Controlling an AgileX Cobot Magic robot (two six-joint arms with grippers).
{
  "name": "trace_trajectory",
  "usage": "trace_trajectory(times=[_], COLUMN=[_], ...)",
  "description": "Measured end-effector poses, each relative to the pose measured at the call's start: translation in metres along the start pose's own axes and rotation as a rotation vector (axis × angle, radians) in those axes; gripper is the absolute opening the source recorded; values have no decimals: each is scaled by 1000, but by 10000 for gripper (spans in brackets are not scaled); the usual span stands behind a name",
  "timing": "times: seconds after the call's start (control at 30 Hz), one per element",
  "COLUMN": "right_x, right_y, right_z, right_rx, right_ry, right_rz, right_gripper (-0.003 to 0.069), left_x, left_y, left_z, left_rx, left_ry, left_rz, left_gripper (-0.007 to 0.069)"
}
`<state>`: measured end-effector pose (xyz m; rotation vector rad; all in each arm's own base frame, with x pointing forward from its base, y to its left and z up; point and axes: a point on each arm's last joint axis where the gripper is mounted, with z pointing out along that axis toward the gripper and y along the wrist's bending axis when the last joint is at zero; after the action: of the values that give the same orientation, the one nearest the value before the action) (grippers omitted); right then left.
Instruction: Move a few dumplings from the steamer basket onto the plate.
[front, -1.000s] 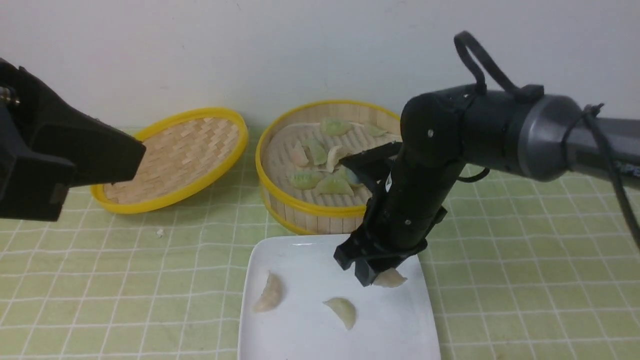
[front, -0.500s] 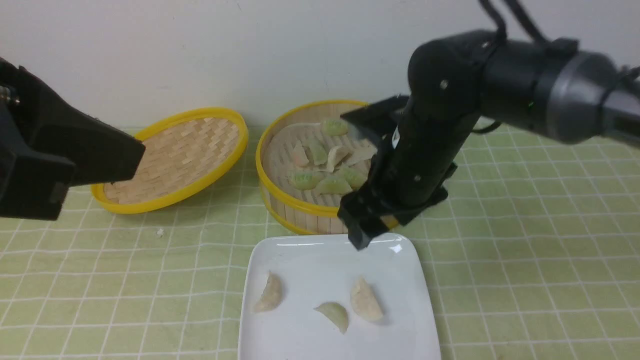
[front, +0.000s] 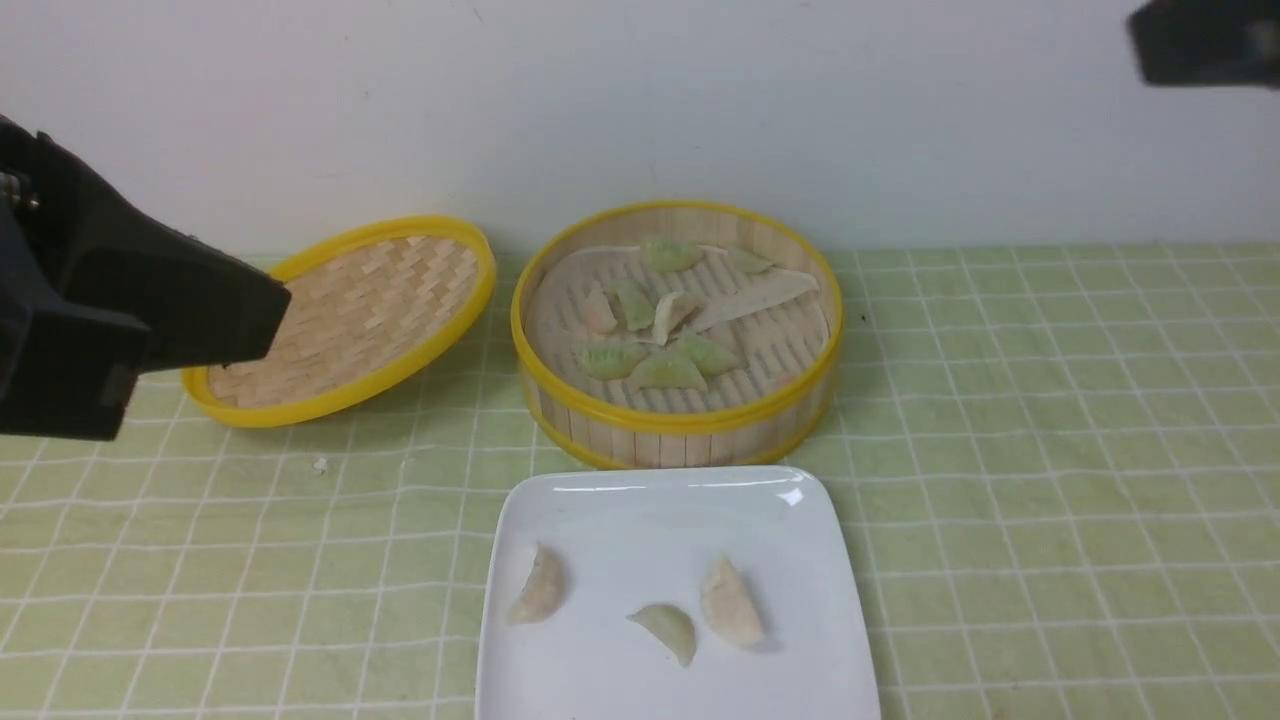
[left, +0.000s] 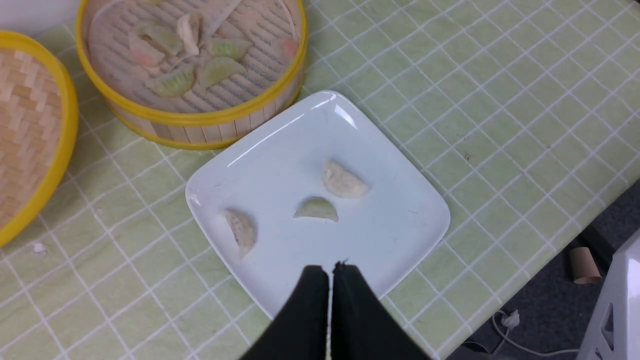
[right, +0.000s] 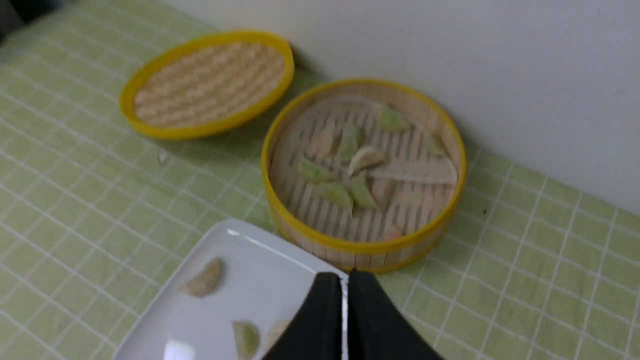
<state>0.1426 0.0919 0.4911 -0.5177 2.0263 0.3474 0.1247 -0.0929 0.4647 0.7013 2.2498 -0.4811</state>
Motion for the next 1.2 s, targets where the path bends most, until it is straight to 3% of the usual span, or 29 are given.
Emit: trace_trajectory(times=[0.23, 0.53, 0.7, 1.0, 1.2], right_x=[92, 201, 222, 223, 223], right_y=[-8, -13, -14, -14, -14], right_z=[-43, -39, -41, -46, -46], right_rx=[-36, -111, -151, -168, -169], right_ry=[-269, -560, -654, -711, -712], right_rz=[30, 144, 203, 214, 215], right_gripper=[-13, -15, -15, -15, -15], left_x=[-5, -8, -9, -3, 31], left_y=[0, 0, 0, 0, 0], left_z=[0, 0, 0, -4, -12], left_rx=[-2, -4, -6, -6, -21], left_ry=[-51, -84, -102, -117, -296], left_rz=[27, 34, 34, 35, 30], left_gripper=[-6, -6, -6, -6, -6])
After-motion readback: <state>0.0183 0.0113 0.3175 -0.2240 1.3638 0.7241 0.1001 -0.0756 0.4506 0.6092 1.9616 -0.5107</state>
